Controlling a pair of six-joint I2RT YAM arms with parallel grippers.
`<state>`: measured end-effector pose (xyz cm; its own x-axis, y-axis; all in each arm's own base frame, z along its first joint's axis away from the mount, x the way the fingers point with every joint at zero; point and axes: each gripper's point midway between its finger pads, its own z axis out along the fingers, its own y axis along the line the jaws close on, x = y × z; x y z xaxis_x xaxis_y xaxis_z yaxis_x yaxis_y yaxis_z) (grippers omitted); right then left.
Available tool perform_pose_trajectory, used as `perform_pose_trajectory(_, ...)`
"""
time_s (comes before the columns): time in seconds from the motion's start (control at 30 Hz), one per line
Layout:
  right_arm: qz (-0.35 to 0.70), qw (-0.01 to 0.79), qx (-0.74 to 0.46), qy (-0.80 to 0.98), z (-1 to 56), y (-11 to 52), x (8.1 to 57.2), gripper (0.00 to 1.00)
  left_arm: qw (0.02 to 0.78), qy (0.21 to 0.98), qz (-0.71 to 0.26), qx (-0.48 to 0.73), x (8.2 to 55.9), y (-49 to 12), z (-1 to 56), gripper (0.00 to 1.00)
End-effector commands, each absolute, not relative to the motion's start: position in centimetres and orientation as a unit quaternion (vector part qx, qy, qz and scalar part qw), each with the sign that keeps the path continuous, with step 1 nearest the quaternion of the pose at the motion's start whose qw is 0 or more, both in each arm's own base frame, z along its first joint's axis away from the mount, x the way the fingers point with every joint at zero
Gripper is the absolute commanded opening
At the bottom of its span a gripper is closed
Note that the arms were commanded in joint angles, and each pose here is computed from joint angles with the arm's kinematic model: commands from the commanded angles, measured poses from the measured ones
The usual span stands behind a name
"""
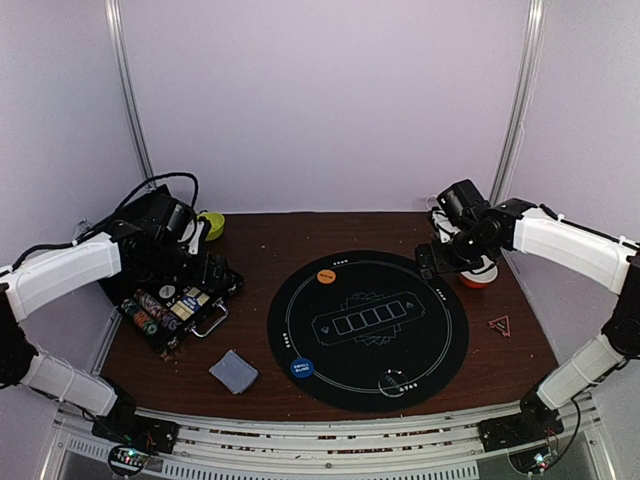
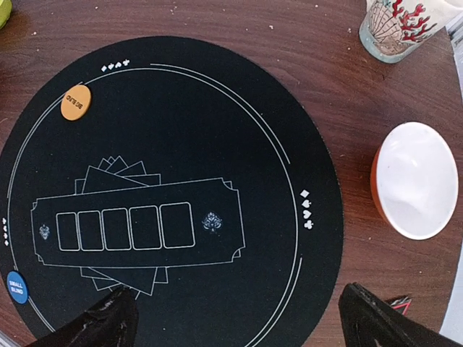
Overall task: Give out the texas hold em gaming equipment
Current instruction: Pick up the pile of poker chips from the chip case.
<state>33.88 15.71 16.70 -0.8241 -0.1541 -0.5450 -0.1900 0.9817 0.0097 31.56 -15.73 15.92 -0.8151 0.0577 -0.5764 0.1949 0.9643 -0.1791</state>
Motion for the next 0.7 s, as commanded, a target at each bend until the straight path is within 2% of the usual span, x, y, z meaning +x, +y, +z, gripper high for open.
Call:
perform_pose_trajectory(0.0,-0.019,0.271,-0.109,0.956,16.9,14.0,33.9,1.00,0.303,0.949,-0.077,0.034,33.9,-14.7,15.7,0.98)
perform_pose_trajectory(0.33,-0.004,0.277,-0.120,0.953,16.6,14.9,34.6,1.00,0.314,0.948,0.003,-0.058,35.8,-8.0,16.6,0.98)
perform_pose_trajectory(0.43,-0.007,0.266,-0.129,0.955,16.1,15.2,34.9,1.00,0.296,0.953,-0.011,-0.055,35.0,-8.3,16.4,0.98)
perform_pose_trajectory(0.57,-0.014,0.256,-0.143,0.956,15.7,15.4,35.3,1.00,0.233,0.970,-0.053,-0.041,31.9,-9.5,15.0,0.83)
perform_pose_trajectory(0.67,-0.014,0.252,-0.150,0.956,15.5,15.7,35.6,1.00,0.182,0.983,-0.024,-0.031,29.8,-8.6,14.5,0.77)
